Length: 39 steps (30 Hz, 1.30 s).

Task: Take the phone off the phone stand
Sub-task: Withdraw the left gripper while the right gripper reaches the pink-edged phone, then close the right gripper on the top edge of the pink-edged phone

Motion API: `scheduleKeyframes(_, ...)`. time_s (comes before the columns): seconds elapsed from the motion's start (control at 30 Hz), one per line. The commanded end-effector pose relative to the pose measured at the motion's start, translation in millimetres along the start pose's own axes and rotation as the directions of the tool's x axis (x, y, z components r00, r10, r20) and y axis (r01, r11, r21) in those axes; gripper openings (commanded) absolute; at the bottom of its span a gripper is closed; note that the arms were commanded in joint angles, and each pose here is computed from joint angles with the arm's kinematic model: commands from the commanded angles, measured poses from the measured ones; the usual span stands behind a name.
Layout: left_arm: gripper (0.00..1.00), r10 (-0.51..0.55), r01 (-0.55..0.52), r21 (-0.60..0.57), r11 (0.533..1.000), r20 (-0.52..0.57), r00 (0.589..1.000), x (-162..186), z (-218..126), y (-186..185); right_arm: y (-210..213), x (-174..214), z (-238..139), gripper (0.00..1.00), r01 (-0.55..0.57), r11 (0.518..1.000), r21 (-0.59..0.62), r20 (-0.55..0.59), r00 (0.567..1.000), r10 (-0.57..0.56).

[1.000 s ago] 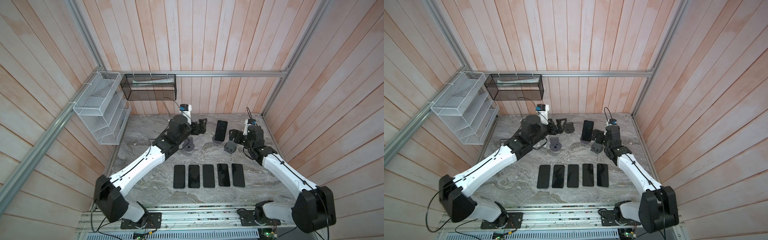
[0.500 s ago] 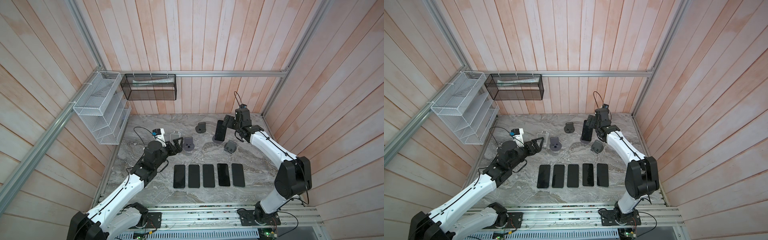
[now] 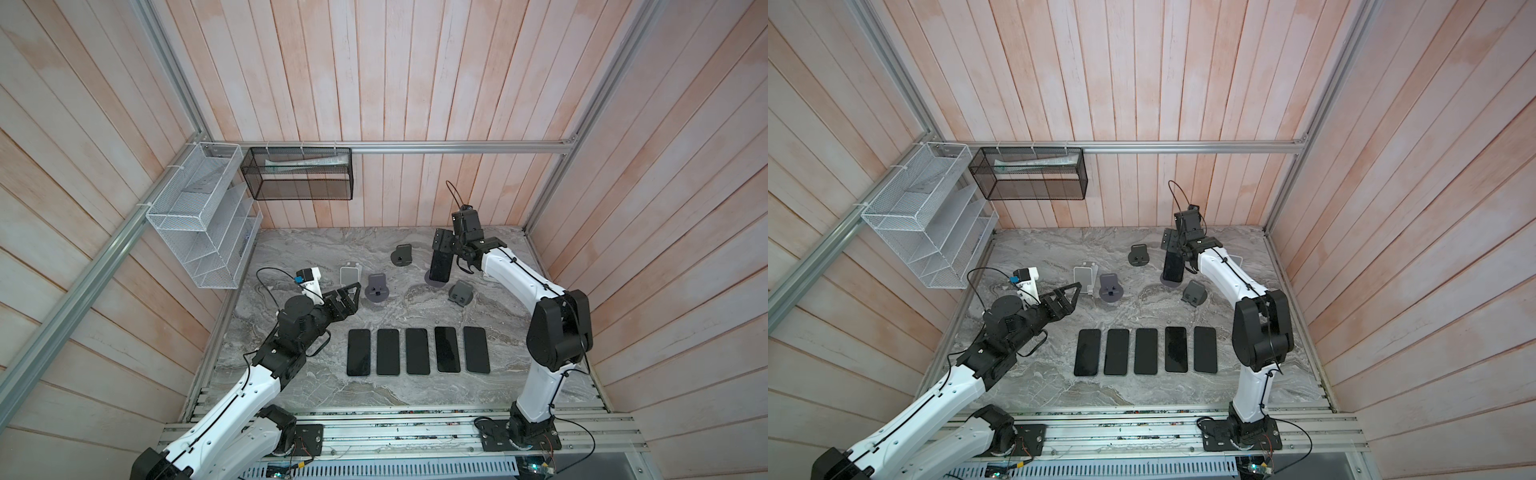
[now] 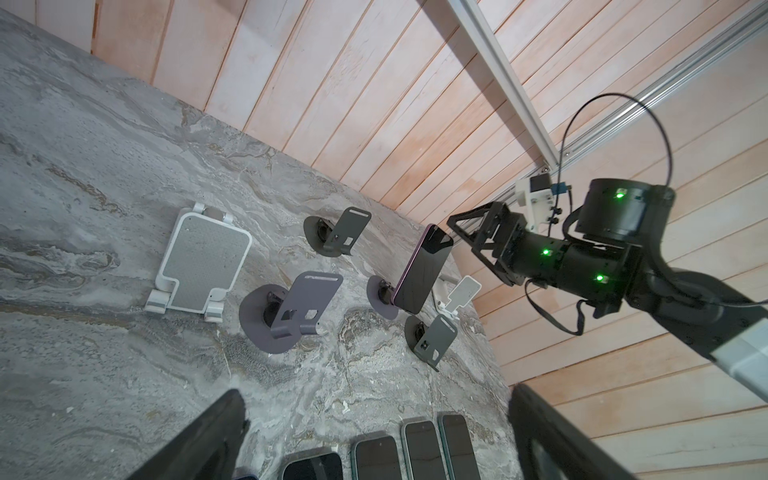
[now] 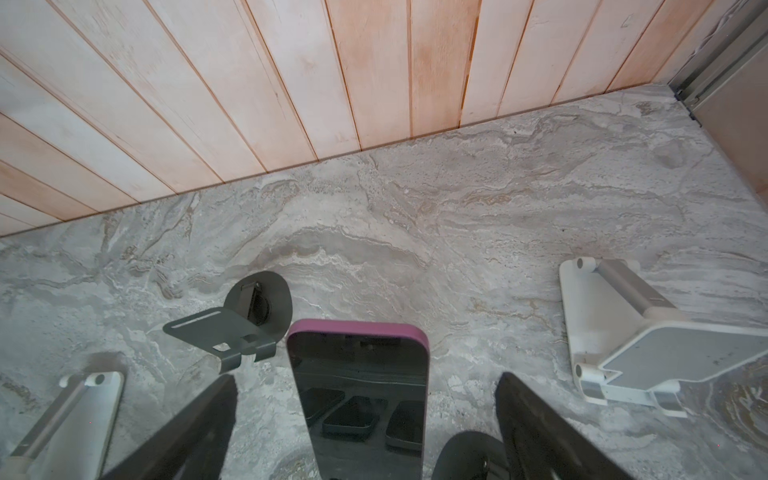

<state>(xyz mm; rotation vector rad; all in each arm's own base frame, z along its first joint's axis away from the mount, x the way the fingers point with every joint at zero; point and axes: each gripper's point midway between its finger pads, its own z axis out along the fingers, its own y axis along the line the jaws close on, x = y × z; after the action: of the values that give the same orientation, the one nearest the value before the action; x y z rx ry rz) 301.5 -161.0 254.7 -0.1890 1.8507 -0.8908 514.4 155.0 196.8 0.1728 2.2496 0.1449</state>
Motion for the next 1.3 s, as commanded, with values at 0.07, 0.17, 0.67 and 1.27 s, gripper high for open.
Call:
scheduleKeyframes(0.07, 1.0, 0.041, -0.042, 0.015, 0.999, 0.006, 0.999, -7.4, -8.8, -6.4, 4.4, -6.2, 5.7, 0.98, 0.052, 0.997, 0.049, 0.001, 0.999, -0.052)
scheduleKeyframes(0.17, 1.0, 0.043, -0.043, 0.012, 0.999, 0.014, 0.999, -10.0, -10.0, -6.1, 2.2, -6.0, 12.8, 0.98, 0.057, 0.995, 0.079, -0.005, 0.998, -0.057)
scheduleKeyframes(0.67, 1.0, 0.054, -0.054, 0.028, 0.998, 0.01, 0.999, -18.4, -2.1, -10.5, 5.7, -0.1, 32.4, 0.98, 0.047, 0.995, 0.084, -0.026, 0.999, -0.045)
scheduleKeyframes(1.27, 1.0, 0.051, -0.052, 0.062, 0.997, 0.011, 0.999, -20.1, -2.4, -17.6, -1.8, 20.9, 48.6, 0.93, -0.007, 0.996, 0.086, -0.066, 0.998, 0.013)
